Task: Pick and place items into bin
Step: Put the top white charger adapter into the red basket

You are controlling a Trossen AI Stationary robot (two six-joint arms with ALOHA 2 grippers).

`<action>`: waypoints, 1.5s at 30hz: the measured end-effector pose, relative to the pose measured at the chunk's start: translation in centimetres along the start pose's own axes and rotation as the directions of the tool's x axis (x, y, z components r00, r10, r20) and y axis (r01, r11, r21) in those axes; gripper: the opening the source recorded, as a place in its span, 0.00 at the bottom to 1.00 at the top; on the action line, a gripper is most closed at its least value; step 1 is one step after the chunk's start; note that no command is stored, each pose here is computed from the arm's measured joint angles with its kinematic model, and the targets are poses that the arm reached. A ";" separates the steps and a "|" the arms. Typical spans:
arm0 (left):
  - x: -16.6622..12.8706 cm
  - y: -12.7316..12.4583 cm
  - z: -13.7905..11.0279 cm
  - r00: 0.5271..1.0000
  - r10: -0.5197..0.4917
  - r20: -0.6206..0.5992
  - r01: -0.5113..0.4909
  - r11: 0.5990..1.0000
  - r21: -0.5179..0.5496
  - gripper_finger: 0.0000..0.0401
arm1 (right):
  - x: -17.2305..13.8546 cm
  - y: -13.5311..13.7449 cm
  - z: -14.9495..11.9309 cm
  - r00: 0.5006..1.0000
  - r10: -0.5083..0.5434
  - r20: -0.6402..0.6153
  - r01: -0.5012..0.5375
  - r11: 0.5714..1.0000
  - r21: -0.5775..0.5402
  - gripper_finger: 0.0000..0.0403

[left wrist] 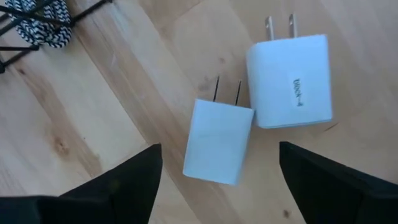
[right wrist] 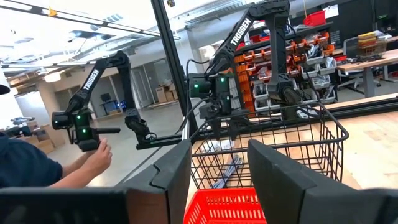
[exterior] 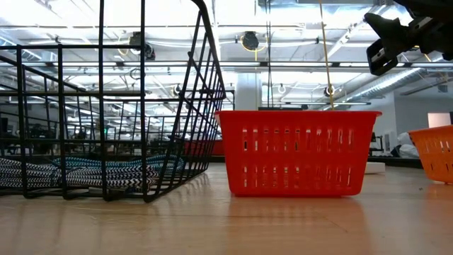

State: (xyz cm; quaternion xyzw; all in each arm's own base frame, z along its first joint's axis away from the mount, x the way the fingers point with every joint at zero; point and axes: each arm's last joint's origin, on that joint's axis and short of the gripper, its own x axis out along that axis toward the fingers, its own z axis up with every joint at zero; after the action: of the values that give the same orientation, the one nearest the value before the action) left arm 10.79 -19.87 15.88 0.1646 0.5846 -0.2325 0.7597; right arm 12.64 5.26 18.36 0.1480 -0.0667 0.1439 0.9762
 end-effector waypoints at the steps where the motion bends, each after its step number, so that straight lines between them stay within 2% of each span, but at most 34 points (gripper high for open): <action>1: 0.1 0.0 0.0 1.000 0.006 -0.006 -0.006 1.000 0.001 0.82 | 0.0 0.0 0.0 1.000 0.000 0.000 0.000 1.000 0.000 0.38; 8: 1.4 0.3 -0.5 0.998 0.053 -0.043 -0.051 0.998 0.036 0.78 | 0.0 0.0 0.0 1.000 0.000 0.000 0.000 1.000 0.000 0.38; 13: 1.8 0.5 -0.4 0.999 0.047 -0.008 -0.047 0.999 0.013 0.71 | 0.0 0.0 0.0 1.000 0.000 0.000 0.000 1.000 0.000 0.38; 26: 2.0 0.3 0.2 0.997 0.014 0.072 -0.014 1.000 -0.006 0.38 | 0.0 0.0 0.0 1.000 0.000 0.000 0.000 1.000 0.000 0.38; 32: 2.0 0.3 0.2 0.996 0.029 0.080 -0.028 1.000 -0.005 0.38 | 0.0 0.0 0.0 1.000 0.000 0.000 0.000 1.000 0.000 0.38; 37: 1.6 0.4 0.2 0.996 0.025 0.089 -0.023 0.999 -0.022 0.49 | 0.0 0.0 0.0 1.000 0.000 0.000 0.000 1.000 0.000 0.38; 39: 1.3 0.4 0.2 0.995 0.021 0.097 -0.018 0.999 -0.031 0.49 | 0.0 0.0 0.0 1.000 0.000 0.000 0.000 1.000 0.000 0.38; 42: 0.9 0.5 0.2 0.994 0.013 0.112 -0.008 0.999 -0.043 0.45 | 0.0 0.0 0.0 1.000 0.000 0.000 0.000 1.000 0.000 0.38; 45: 0.8 0.5 0.2 0.993 0.011 0.120 -0.004 0.998 -0.057 0.36 | 0.0 0.0 0.0 1.000 0.000 0.000 0.000 1.000 0.000 0.38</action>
State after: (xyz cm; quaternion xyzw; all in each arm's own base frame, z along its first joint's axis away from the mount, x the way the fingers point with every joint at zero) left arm 11.38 -19.70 15.18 0.1308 0.5436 -0.2224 0.7987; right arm 12.64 5.26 18.36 0.1479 -0.0666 0.1441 0.9762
